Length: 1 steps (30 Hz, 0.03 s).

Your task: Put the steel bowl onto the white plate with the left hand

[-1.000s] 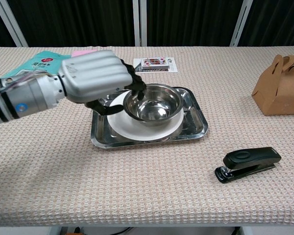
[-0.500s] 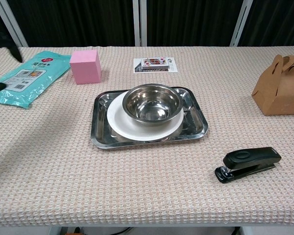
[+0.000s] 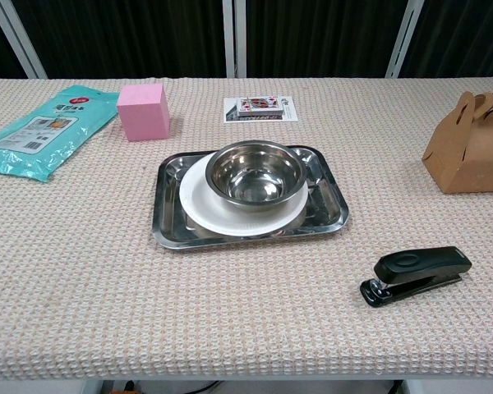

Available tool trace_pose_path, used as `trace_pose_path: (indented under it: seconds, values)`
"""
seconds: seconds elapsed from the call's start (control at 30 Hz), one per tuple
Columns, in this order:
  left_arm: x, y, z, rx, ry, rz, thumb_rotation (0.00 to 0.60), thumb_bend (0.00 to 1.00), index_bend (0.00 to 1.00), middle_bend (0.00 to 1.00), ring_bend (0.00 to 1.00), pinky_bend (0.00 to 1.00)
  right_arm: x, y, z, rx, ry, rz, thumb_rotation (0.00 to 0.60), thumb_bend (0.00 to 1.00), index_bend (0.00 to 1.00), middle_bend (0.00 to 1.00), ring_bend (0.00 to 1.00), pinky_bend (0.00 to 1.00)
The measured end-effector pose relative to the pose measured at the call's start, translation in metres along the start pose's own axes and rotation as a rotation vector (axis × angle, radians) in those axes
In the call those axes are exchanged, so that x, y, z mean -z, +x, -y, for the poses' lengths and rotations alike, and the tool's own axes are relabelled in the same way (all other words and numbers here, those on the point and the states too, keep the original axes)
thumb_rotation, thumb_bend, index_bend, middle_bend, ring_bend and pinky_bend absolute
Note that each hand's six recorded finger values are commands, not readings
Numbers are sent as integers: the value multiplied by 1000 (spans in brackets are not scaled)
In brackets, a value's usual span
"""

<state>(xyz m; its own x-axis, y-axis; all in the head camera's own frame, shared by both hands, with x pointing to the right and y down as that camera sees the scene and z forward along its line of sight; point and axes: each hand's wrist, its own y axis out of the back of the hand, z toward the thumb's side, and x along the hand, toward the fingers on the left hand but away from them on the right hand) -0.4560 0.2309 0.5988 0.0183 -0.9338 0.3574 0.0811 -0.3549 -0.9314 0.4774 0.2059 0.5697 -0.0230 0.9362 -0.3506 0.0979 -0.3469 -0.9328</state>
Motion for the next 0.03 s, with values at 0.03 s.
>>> trace_pose_path:
  seconds: [0.03]
  values:
    - [0,-1,-1,-4,-2,4,596,0,180,171,97,181,0,1,0,0,-1,1,600,176,0,0,0,0]
